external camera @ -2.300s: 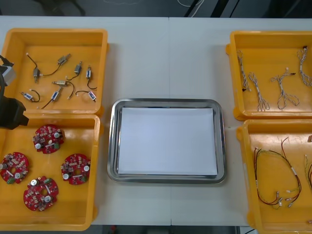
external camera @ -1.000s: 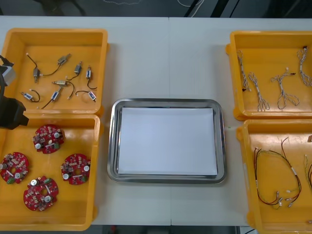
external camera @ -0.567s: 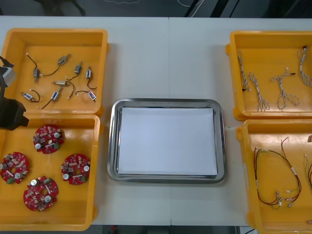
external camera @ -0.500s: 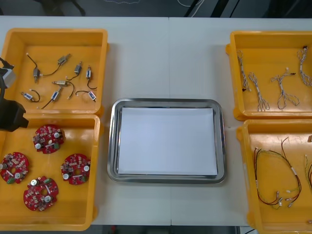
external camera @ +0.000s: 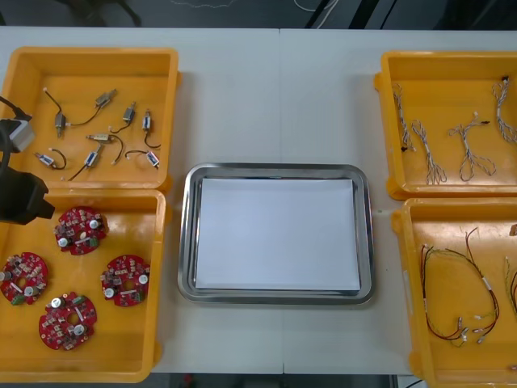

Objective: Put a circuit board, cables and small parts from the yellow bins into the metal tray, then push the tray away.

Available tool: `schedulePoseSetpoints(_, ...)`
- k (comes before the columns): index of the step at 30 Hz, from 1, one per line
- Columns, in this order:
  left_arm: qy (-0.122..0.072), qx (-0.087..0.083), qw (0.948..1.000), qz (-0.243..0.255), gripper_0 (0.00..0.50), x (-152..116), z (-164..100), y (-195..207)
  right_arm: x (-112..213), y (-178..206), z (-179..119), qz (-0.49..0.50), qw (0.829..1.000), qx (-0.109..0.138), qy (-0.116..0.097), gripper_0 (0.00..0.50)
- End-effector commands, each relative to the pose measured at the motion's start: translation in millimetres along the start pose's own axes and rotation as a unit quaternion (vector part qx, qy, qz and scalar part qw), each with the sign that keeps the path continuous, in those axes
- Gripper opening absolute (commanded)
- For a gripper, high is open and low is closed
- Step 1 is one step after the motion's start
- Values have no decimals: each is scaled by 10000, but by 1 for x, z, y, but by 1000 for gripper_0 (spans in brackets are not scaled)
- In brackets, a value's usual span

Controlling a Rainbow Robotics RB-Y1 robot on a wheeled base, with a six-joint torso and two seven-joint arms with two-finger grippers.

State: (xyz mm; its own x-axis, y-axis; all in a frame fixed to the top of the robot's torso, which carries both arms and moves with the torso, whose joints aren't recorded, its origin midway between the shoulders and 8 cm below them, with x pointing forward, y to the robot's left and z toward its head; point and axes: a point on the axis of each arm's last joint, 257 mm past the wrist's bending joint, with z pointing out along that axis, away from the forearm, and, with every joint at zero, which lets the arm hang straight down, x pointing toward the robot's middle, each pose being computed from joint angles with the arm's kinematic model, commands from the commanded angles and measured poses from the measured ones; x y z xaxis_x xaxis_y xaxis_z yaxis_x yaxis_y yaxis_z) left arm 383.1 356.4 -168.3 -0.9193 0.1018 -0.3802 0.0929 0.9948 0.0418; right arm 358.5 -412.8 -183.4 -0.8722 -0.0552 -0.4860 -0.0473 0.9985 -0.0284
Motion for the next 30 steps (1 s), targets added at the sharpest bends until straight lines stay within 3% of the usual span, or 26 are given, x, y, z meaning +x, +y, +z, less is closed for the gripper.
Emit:
schedulePoseSetpoints(1,103,-162,9991,366,500,21,-7,8,19,0,13,-539,9980,237,207,500)
schedulePoseSetpoints(6,161,-100,9959,885,500,33,-5,5,26,-1,26,-707,9968,307,208,500)
schedulePoseSetpoints(15,-4,0,9847,1744,500,49,3,-2,47,-2,53,-1030,9935,242,416,500)
schedulePoseSetpoints(22,-19,38,9689,2474,500,65,12,-7,54,-13,71,-1129,9925,204,432,500)
schedulePoseSetpoints(26,-129,53,9627,2702,500,69,18,-13,57,-14,81,-1234,9911,241,426,500)
schedulePoseSetpoints(30,-119,-10,9547,2972,500,77,26,-16,67,-10,95,-1294,9901,201,498,500)
